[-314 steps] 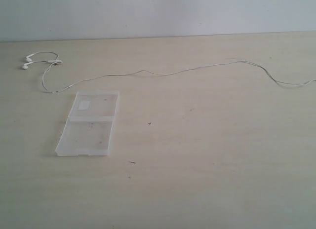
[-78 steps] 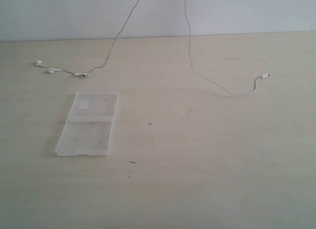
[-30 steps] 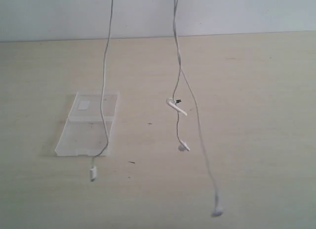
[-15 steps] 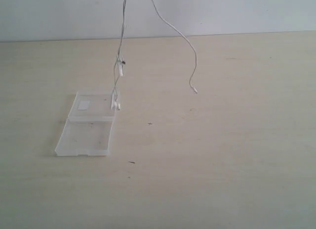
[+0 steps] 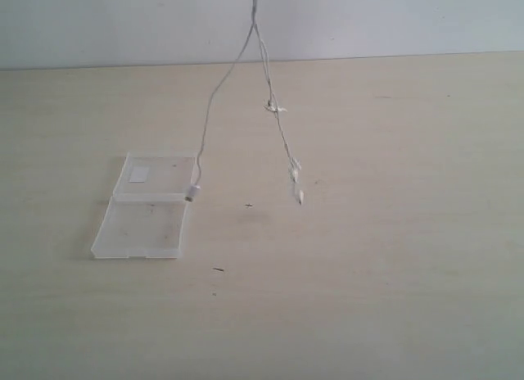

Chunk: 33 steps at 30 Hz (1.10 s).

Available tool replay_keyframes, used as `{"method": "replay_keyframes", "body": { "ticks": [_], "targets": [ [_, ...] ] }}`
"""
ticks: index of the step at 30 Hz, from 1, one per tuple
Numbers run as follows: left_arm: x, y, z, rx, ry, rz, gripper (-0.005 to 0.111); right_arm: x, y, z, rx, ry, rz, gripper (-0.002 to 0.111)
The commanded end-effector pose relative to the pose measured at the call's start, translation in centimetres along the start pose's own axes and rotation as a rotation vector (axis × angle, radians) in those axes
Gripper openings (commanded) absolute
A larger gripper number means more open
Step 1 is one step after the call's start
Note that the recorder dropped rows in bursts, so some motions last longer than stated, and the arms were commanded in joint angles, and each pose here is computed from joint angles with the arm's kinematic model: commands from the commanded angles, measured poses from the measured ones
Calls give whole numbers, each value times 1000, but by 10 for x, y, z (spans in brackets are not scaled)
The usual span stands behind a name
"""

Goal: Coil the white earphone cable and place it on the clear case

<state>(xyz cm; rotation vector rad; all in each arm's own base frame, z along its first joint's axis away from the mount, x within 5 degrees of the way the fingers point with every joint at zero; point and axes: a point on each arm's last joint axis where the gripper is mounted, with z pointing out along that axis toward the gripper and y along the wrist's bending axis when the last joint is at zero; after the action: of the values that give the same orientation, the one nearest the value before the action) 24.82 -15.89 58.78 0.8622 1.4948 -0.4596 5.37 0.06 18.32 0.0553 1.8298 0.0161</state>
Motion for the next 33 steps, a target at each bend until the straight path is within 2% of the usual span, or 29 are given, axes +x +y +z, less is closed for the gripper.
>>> {"method": "replay_keyframes", "body": {
  "ticks": [1, 24, 27, 30, 33],
  "targets": [
    [-3, -1, -3, -4, -19, -2, 0, 0, 0, 0, 6, -15, -9, 0],
    [2, 4, 6, -31, -6, 15, 0, 0, 0, 0, 6, -15, -9, 0],
    [4, 6, 9, -46, 9, 31, 0, -3, -1, 0, 19, -49, -47, 0],
    [8, 9, 14, -62, 30, 58, 0, -11, -1, -1, 18, -134, -9, 0],
    [13, 12, 20, -65, 47, 59, 0, -19, 0, -2, -10, -221, 141, 0]
  ]
}}
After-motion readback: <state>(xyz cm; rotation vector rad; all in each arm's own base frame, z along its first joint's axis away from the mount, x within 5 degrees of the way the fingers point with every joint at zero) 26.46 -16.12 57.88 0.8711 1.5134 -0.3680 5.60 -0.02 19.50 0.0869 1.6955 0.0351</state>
